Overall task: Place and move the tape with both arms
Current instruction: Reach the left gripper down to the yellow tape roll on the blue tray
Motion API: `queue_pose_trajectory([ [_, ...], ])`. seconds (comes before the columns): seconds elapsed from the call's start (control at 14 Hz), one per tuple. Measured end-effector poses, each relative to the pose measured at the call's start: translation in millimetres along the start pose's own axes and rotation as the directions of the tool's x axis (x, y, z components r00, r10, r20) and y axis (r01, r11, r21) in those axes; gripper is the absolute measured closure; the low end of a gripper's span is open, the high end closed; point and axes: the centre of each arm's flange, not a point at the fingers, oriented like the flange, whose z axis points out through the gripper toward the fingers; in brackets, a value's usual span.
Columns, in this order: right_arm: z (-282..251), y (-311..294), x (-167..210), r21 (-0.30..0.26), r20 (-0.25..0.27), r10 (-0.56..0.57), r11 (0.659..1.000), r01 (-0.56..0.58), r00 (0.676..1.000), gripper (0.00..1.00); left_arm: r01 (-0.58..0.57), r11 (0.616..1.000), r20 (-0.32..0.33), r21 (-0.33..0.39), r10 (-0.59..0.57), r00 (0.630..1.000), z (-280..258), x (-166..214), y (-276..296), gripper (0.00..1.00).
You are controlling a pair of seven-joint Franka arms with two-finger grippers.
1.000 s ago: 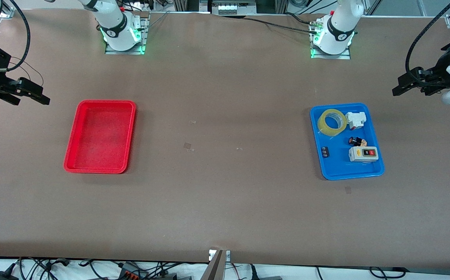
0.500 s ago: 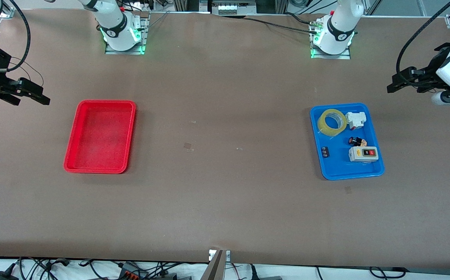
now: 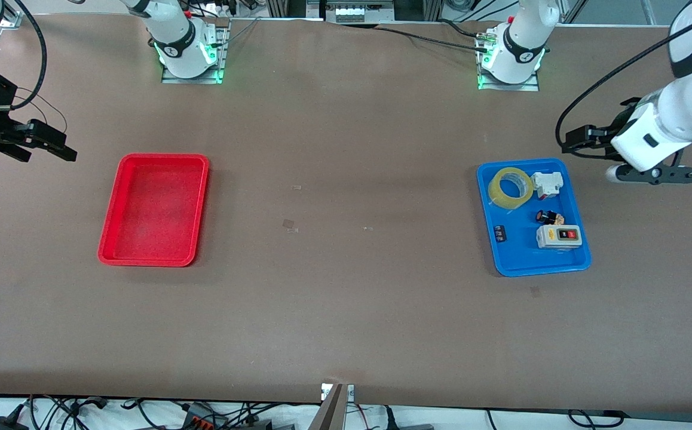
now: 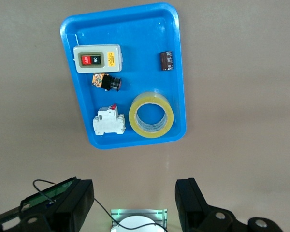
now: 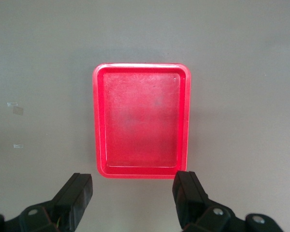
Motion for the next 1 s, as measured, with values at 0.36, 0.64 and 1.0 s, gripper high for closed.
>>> queue_pose_trajectory([
  [0.36, -0.3, 0.0, 0.0, 0.000, 0.000, 0.000, 1.000, 0.000, 1.000, 0.00, 0.001, 1.000, -0.021, 0.001, -0.001, 1.000, 78.1, 8.4, 0.3, 0.00],
  [0.64, -0.2, 0.0, 0.0, 0.000, 0.000, 0.000, 1.000, 0.000, 1.000, 0.00, 0.006, 1.000, -0.113, 0.003, -0.006, 0.994, 150.5, -4.6, -2.3, 0.00],
  [1.0, -0.2, 0.0, -0.1, 0.000, 0.001, 0.000, 1.000, 0.000, 1.000, 0.00, 0.014, 1.000, -0.172, -0.002, -0.014, 0.985, 231.2, -18.9, -8.2, 0.00],
])
